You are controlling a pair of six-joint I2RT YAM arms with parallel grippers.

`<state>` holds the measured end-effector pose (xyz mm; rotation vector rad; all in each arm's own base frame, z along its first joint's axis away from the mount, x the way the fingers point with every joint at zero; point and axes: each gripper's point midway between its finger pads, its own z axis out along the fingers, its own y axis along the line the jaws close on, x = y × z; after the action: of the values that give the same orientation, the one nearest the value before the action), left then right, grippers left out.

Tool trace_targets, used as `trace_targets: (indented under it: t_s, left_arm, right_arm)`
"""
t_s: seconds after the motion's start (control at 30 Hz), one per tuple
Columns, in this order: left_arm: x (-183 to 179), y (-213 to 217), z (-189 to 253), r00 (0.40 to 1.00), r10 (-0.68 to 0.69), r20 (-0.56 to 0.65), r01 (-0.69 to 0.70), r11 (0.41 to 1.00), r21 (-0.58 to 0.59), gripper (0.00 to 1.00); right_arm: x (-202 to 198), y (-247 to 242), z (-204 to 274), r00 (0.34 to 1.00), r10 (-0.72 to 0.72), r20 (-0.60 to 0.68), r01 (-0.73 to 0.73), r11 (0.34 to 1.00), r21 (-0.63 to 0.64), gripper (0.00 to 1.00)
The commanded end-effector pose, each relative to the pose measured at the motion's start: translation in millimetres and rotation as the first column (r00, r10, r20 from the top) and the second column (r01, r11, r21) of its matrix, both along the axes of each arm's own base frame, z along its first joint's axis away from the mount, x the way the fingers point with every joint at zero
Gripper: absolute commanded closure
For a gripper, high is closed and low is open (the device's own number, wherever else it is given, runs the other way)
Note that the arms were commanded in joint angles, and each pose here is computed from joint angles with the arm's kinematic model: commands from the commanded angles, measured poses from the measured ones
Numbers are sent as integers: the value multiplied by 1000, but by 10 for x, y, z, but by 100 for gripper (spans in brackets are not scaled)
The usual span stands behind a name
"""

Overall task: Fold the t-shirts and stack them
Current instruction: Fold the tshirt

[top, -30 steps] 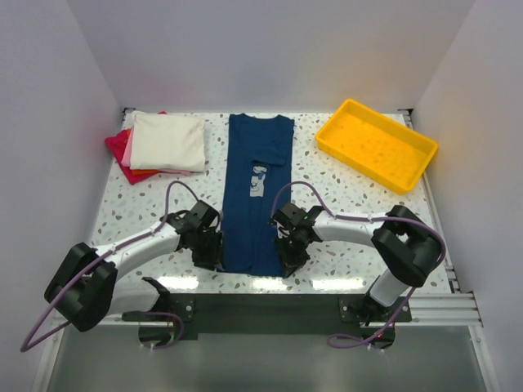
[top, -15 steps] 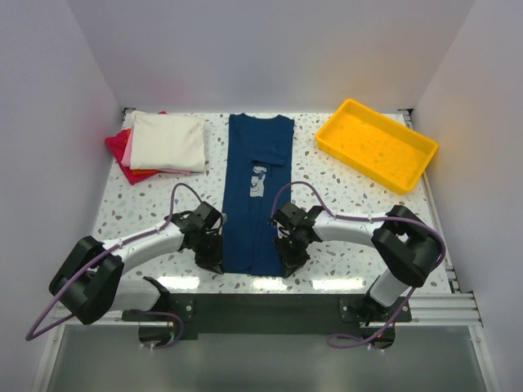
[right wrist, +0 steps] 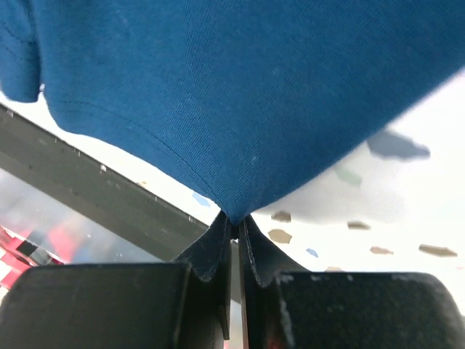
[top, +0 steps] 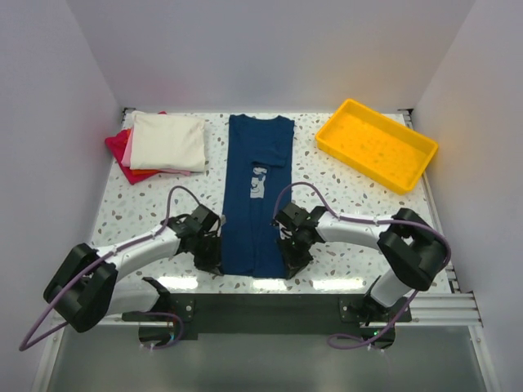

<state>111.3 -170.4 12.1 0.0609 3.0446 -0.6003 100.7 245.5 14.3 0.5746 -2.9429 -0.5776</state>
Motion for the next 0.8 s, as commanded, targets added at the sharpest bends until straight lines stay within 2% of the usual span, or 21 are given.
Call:
trace_targets:
  t_s: [0.0, 0.2, 0.33, 0.6, 0.77]
  left_arm:
    - [-126, -70, 68, 1000, -1, -17, 0, 998, -64, 100]
    - [-151, -134, 207, 1000, -1, 0, 1, 994, -107, 100]
    - [110, -197, 450, 995, 26, 97, -16, 995, -102, 100]
    - [560, -283, 689, 969, 35, 246, -18, 997, -70, 100]
    - [824, -296, 687, 955, 43, 293, -34, 999, -36, 100]
  right_arm:
    - [-124, -122, 110, 1000, 15, -9, -15, 1000, -11, 100]
    - [-185, -157, 221, 1000, -5, -15, 6, 1000, 5, 100]
    - [-136, -186, 355, 1000, -20, 21, 20, 1000, -10, 100]
    - [297, -149, 607, 978, -68, 198, 82, 995, -63, 100]
    - [618, -169, 622, 953, -90, 291, 128, 985, -116, 100]
